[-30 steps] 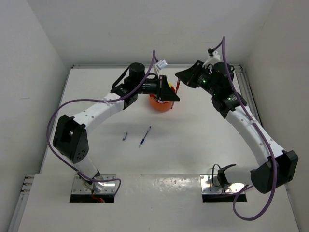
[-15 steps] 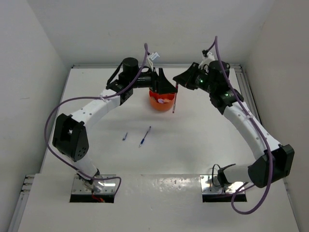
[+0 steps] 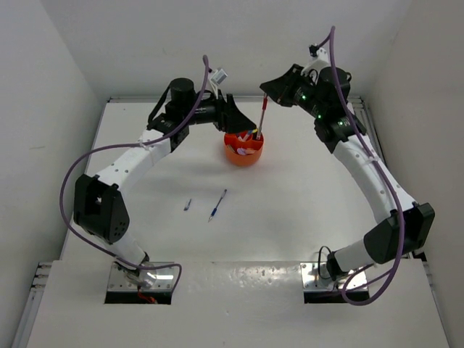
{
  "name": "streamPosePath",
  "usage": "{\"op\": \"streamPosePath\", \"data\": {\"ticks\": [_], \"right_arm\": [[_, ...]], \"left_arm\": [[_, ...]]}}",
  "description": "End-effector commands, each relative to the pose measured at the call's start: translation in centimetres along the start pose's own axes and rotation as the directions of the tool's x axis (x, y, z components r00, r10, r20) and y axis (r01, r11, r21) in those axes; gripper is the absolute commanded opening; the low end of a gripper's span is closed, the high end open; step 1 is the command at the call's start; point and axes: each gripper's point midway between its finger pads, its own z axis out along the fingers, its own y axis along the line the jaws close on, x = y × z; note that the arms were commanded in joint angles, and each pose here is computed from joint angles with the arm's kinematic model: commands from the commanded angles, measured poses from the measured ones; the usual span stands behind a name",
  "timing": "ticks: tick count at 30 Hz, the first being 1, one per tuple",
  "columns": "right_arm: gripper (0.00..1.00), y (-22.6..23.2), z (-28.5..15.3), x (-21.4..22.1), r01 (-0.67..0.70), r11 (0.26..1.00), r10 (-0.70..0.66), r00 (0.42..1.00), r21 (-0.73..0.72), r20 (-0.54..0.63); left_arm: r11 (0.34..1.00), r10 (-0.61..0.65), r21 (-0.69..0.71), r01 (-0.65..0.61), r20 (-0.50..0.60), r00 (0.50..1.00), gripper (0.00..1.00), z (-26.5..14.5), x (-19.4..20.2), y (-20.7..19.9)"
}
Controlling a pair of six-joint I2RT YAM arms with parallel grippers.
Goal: Sort the stationery into containers
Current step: Close the pen cap on the pen.
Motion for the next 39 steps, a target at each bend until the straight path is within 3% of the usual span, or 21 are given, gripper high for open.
{"op": "streamPosePath", "data": {"ticks": [1, 9, 12, 13, 15, 19, 20, 21, 23, 24, 26, 30, 35, 39], "right_arm": [[0.0, 1.9, 0.6, -0.3, 0.015, 0.998, -0.013, 1.0, -0.061, 0.021], [0.0, 3.3, 0.4, 1.2, -0.065, 0.992, 0.061, 0.997, -0.107, -0.036], [0.0, 3.7, 0.2, 1.9, -0.092, 0.989, 0.086, 0.995, -0.115, -0.059], [0.0, 3.9, 0.2, 2.0, -0.104, 0.987, 0.097, 0.993, -0.119, -0.064], [0.0, 4.2, 0.0, 2.3, -0.122, 0.983, 0.111, 0.99, -0.137, -0.083], [0.0, 4.4, -0.1, 2.9, -0.143, 0.979, 0.126, 0.985, -0.144, -0.122], [0.03, 4.4, -0.2, 2.8, -0.145, 0.978, 0.126, 0.984, -0.15, -0.126], [0.14, 4.1, -0.4, 3.1, -0.16, 0.978, 0.139, 0.979, -0.138, -0.146], [0.3, 3.9, -0.6, 3.5, -0.177, 0.973, 0.151, 0.973, -0.146, -0.174], [0.42, 3.7, -0.7, 3.5, -0.182, 0.972, 0.154, 0.971, -0.147, -0.182], [0.46, 3.5, -0.9, 3.5, -0.188, 0.97, 0.157, 0.968, -0.151, -0.197], [0.38, 2.5, -1.1, 3.8, -0.168, 0.977, 0.138, 0.967, -0.128, -0.216], [0.11, 2.2, -1.0, 4.2, -0.13, 0.984, 0.099, 0.968, -0.123, -0.232], [0.01, 2.1, -0.8, 4.5, -0.102, 0.987, 0.07, 0.967, -0.121, -0.246]], "left_arm": [[0.995, 0.085, 0.047, -0.087, 0.039, 0.996, 1.0, -0.3, -1.8, -3.1], [0.996, 0.049, 0.069, -0.054, 0.072, 0.996, 0.99, 0.9, -2.6, -3.8], [0.995, 0.039, 0.088, -0.046, 0.074, 0.996, 0.88, 1.2, -2.7, -4.0], [0.995, 0.037, 0.091, -0.043, 0.071, 0.997, 0.78, 1.5, -2.6, -4.0], [0.995, 0.032, 0.093, -0.038, 0.063, 0.997, 0.68, 1.6, -2.4, -3.8], [0.995, 0.04, 0.085, -0.043, 0.038, 0.998, 0.29, 1.8, -2.0, -3.4], [0.995, 0.061, 0.081, -0.064, 0.038, 0.997, 0.21, 1.7, -2.1, -3.3], [0.995, 0.064, 0.078, -0.066, 0.028, 0.998, 0.1, 1.7, -2.1, -3.3], [0.994, 0.083, 0.066, -0.084, 0.015, 0.996, 0.0, 1.7, -2.1, -3.1], [0.994, 0.089, 0.063, -0.09, 0.012, 0.996, 0.0, 1.6, -2.0, -3.1], [0.994, 0.103, 0.047, -0.102, -0.01, 0.995, 0.0, 1.5, -1.7, -2.7], [0.993, 0.118, 0.023, -0.117, -0.036, 0.992, 0.0, 1.3, -1.3, -2.3], [0.99, 0.14, -0.002, -0.141, -0.068, 0.988, 0.0, 1.3, -0.8, -1.8], [0.988, 0.155, -0.007, -0.156, -0.077, 0.985, 0.02, 1.2, -0.7, -1.8]]}}
